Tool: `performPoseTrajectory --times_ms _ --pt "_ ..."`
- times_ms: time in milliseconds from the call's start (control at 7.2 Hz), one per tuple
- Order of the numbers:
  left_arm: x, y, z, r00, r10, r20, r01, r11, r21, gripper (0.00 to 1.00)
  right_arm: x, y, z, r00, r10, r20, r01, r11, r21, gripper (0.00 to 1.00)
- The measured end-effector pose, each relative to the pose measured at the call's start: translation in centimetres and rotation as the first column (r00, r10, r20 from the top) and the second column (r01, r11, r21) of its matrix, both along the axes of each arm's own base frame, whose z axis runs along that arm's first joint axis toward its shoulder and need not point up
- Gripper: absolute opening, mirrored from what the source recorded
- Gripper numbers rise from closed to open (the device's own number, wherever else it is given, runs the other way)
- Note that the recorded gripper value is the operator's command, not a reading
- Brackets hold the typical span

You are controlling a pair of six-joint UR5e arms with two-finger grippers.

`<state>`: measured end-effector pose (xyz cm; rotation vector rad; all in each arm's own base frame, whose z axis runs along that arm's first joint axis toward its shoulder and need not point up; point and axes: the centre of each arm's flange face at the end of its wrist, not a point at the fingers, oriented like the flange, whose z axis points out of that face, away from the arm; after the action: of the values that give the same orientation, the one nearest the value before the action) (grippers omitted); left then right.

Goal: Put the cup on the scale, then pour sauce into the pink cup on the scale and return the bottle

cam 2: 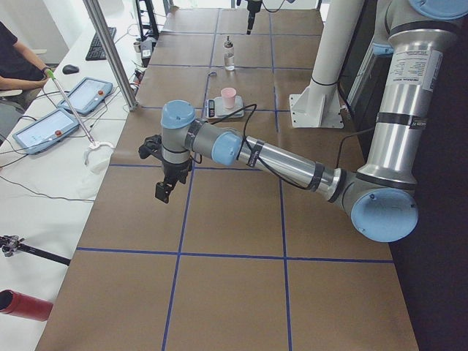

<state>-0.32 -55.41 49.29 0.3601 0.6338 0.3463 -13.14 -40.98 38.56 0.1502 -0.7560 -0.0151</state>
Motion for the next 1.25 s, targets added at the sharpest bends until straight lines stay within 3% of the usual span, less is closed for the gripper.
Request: performPoseTrajectory --times_ms 278,417,556,833,1250 --pt "-0.3 0.9 1.7 1.0 -0.003 0.003 0.003 1.0 -0.027 1.0 8.8 -5.9 8.8 0.994 -0.112 0.014 0.112 0.992 0.053 1.0" --pt "-0.5 1.4 3.0 1.0 -0.007 0.006 0.008 0.999 -0.048 1.0 12.3 -7.1 13.0 0.989 -0.145 0.012 0.144 0.987 0.066 1.0" --pt "-0.5 1.5 3.6 1.0 -0.019 0.0 0.019 0.998 -0.064 1.0 14.5 -7.3 16.4 0.987 -0.163 0.007 0.162 0.985 0.059 1.0" --pt "-0.4 1.5 4.4 0.997 -0.067 -0.043 0.061 0.99 -0.126 1.0 15.9 -7.7 23.3 0.985 -0.174 0.01 0.174 0.984 -0.021 1.0" --pt "-3.1 2.0 10.1 0.994 -0.107 -0.033 0.097 0.969 -0.227 1.0 16.2 -8.0 27.8 0.988 -0.156 0.014 0.156 0.987 -0.042 1.0"
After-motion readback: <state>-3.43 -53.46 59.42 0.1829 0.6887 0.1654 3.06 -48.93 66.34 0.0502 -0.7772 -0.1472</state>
